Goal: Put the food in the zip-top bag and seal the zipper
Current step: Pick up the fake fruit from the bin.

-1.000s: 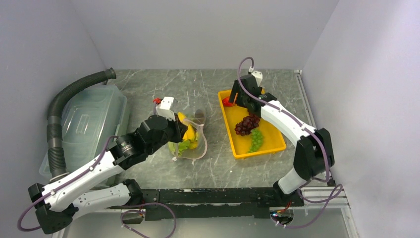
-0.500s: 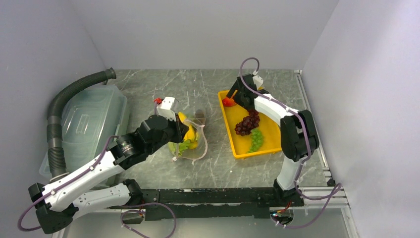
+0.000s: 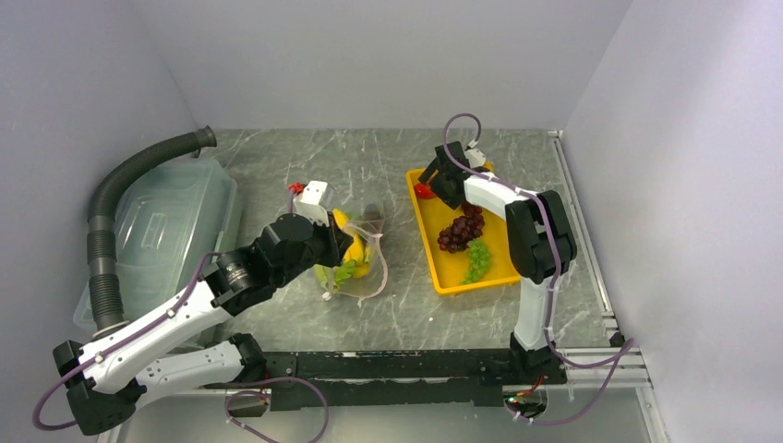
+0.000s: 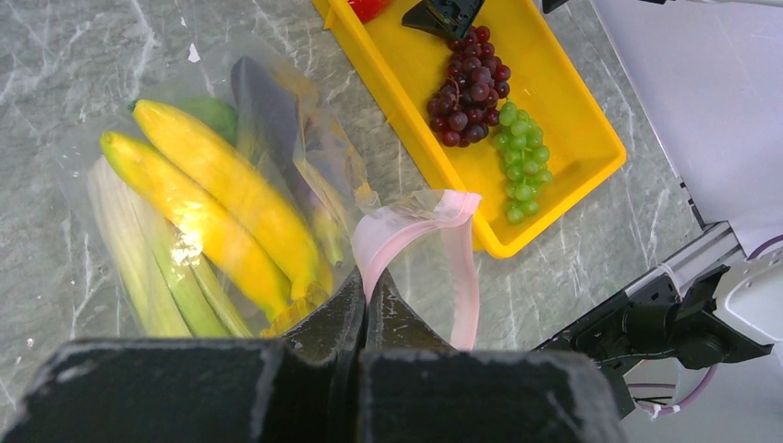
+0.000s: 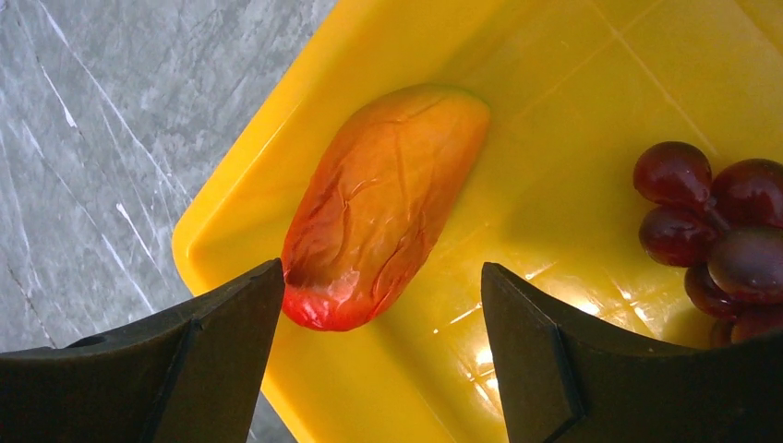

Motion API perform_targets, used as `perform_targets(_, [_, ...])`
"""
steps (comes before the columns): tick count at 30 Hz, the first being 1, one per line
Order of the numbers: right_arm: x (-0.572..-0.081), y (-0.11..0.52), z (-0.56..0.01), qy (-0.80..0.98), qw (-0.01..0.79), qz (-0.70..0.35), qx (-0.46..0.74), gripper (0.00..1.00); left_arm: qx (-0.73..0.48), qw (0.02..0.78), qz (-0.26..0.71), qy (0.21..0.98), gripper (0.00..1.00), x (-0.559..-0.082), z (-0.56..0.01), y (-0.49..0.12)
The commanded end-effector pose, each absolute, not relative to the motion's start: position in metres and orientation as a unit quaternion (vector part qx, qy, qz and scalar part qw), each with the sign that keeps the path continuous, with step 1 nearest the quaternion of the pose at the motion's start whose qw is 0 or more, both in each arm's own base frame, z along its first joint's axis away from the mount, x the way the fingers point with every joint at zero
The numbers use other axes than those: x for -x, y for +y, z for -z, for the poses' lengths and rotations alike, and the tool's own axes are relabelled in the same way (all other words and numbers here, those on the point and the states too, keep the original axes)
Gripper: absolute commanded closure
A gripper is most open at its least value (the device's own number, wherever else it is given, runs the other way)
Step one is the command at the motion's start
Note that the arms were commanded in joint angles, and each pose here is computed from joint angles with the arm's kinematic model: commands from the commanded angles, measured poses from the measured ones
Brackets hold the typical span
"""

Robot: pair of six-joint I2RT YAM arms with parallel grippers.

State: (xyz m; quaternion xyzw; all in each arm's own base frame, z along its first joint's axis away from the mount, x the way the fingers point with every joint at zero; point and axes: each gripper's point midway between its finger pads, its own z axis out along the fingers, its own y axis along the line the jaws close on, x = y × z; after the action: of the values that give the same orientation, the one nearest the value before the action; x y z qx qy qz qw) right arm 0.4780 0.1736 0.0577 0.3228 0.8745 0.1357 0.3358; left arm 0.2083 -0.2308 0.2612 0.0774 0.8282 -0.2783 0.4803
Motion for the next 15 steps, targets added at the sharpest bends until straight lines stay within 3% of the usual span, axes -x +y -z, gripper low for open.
perform_targets(1, [-0.501,0.175,-0.078,0.85,0.365,-0.157,-0.346,0.19,-0.078,0.508,0.308,0.801,1.0,-0.212,-0.289,-0.237])
perform_targets(8, [-0.51,0.174,-0.067,0.848,0.361,-0.154,-0.355,0.21,-0.079,0.507,0.307,0.802,1.0,-0.212,-0.288,-0.238])
perform_targets(15, [-0.509,0.17,-0.061,0.848,0.359,-0.152,-0.359,0.37,-0.078,0.506,0.305,0.803,1.0,-0.212,-0.287,-0.236])
